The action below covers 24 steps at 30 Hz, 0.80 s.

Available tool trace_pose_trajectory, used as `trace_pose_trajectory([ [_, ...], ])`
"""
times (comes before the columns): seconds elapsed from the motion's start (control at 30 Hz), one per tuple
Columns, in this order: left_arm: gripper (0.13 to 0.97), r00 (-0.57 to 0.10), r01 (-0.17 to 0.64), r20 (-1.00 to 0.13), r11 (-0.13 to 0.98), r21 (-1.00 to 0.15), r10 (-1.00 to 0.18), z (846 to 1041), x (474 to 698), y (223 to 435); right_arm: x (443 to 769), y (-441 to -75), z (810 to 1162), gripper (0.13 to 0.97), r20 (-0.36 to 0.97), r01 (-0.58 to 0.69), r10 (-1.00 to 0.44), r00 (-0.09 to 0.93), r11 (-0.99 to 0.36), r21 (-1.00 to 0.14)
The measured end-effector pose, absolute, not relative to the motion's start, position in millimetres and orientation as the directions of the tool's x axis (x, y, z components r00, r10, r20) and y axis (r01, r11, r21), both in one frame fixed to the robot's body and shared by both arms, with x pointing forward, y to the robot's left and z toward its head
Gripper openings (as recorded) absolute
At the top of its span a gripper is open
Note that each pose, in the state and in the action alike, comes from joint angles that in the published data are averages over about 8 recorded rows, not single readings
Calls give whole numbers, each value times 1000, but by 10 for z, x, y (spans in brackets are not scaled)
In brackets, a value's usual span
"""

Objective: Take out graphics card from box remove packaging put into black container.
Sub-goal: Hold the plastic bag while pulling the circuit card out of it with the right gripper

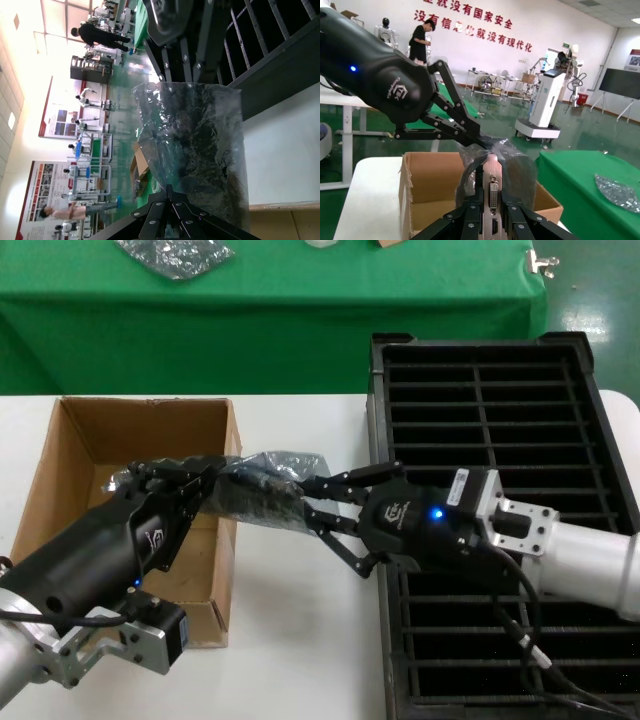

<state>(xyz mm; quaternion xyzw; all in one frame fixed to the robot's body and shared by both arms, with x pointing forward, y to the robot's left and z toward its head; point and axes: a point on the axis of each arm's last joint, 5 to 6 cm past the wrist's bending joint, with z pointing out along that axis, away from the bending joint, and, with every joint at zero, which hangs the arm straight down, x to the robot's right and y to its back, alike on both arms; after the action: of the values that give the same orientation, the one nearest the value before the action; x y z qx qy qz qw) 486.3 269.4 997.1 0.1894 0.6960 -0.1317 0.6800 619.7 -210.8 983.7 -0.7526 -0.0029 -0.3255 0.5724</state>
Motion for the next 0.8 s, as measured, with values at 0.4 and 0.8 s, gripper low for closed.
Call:
trace_pose_trajectory([
  [0.4, 139, -3, 443, -996, 894, 74, 85, 9971, 4863, 2694, 5833, -2417, 10089, 189, 571, 433, -356, 740, -398, -809],
  [0.8, 139, -3, 443, -996, 894, 74, 85, 9971, 4863, 2694, 5333, -2895, 10559, 189, 681, 437, -348, 644, -563, -701],
])
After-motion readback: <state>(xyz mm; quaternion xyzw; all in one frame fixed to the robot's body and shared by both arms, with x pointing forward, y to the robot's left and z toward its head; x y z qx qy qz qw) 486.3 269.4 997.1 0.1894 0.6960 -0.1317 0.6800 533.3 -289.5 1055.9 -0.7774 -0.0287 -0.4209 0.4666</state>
